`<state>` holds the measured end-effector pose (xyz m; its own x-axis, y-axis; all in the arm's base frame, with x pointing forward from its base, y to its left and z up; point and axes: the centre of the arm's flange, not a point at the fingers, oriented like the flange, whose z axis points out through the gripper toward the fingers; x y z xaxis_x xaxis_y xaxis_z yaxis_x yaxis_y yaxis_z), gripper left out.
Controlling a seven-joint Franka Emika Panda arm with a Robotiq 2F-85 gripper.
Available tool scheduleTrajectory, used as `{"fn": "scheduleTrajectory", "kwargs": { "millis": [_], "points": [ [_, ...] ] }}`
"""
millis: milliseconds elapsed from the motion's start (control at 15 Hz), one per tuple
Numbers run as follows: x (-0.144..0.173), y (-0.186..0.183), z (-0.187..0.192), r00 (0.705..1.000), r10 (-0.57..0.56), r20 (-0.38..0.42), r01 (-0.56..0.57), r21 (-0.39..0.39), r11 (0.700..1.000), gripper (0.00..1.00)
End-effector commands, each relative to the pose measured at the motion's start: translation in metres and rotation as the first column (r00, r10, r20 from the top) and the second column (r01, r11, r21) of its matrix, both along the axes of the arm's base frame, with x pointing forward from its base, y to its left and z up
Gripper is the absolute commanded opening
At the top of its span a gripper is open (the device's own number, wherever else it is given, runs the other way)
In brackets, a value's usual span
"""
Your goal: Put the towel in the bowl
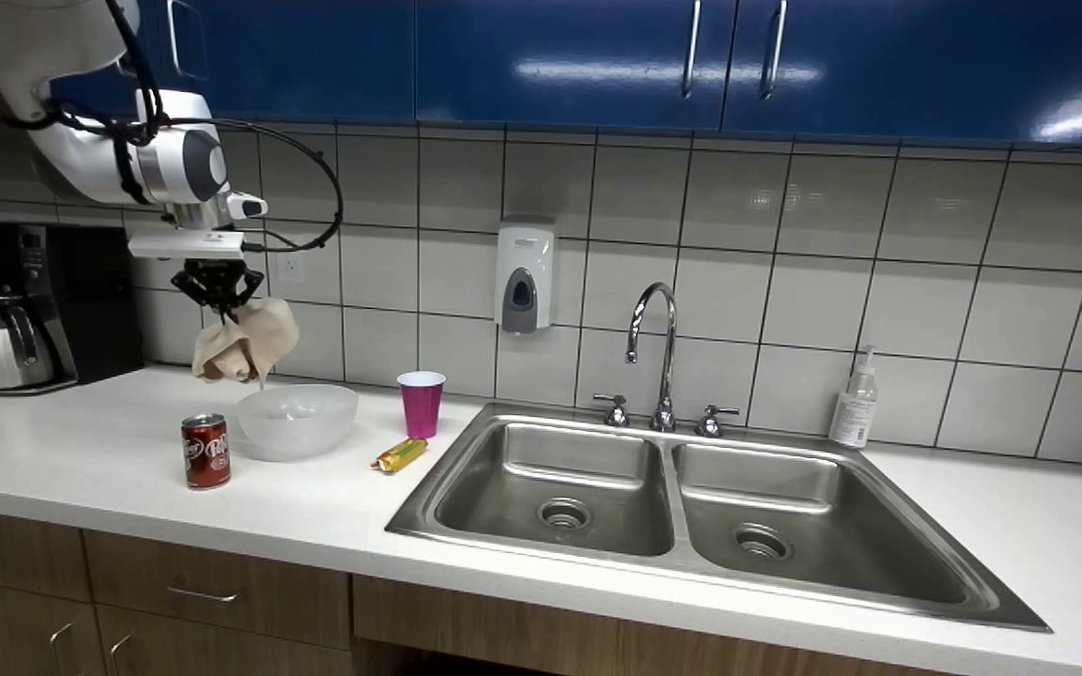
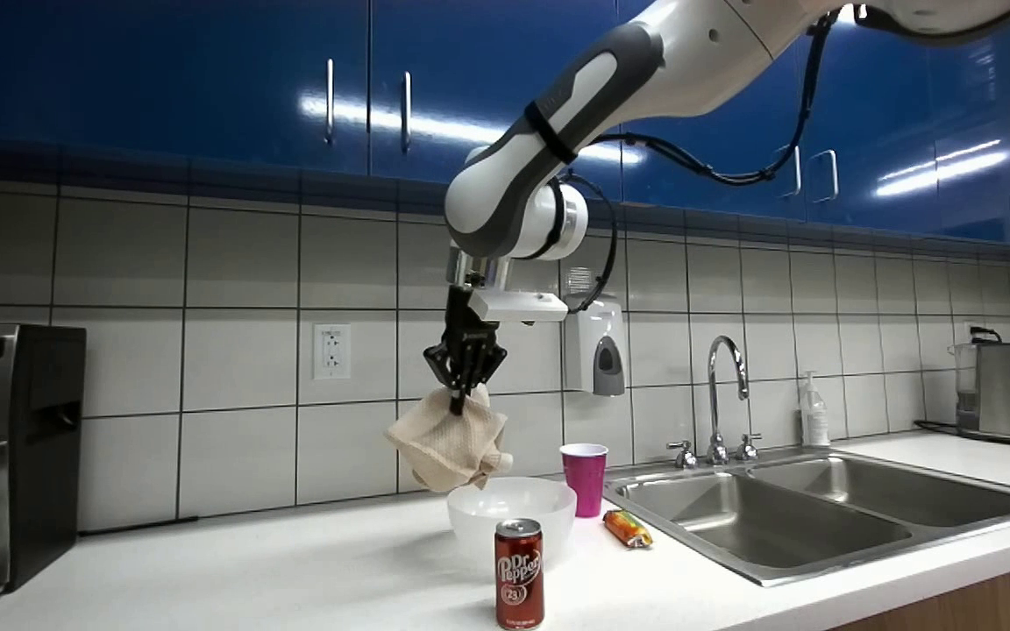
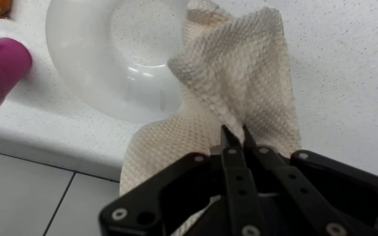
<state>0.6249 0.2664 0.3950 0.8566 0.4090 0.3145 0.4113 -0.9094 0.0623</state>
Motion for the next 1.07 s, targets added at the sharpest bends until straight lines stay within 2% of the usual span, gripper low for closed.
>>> {"fn": "scheduleTrajectory", "kwargs": {
  "millis": [0, 733, 1000],
  "points": [
    [-0.018, -0.028, 0.007, 0.998, -0.063, 0.014, 0.063, -0.002, 0.998, 0.01],
    [-0.027, -0.051, -0.022, 0.991, -0.127, -0.033, 0.126, -0.032, 0.991, 0.01],
    [-0.019, -0.057, -0.035, 0.981, -0.192, -0.004, 0.192, -0.018, 0.981, 0.01]
  ]
}}
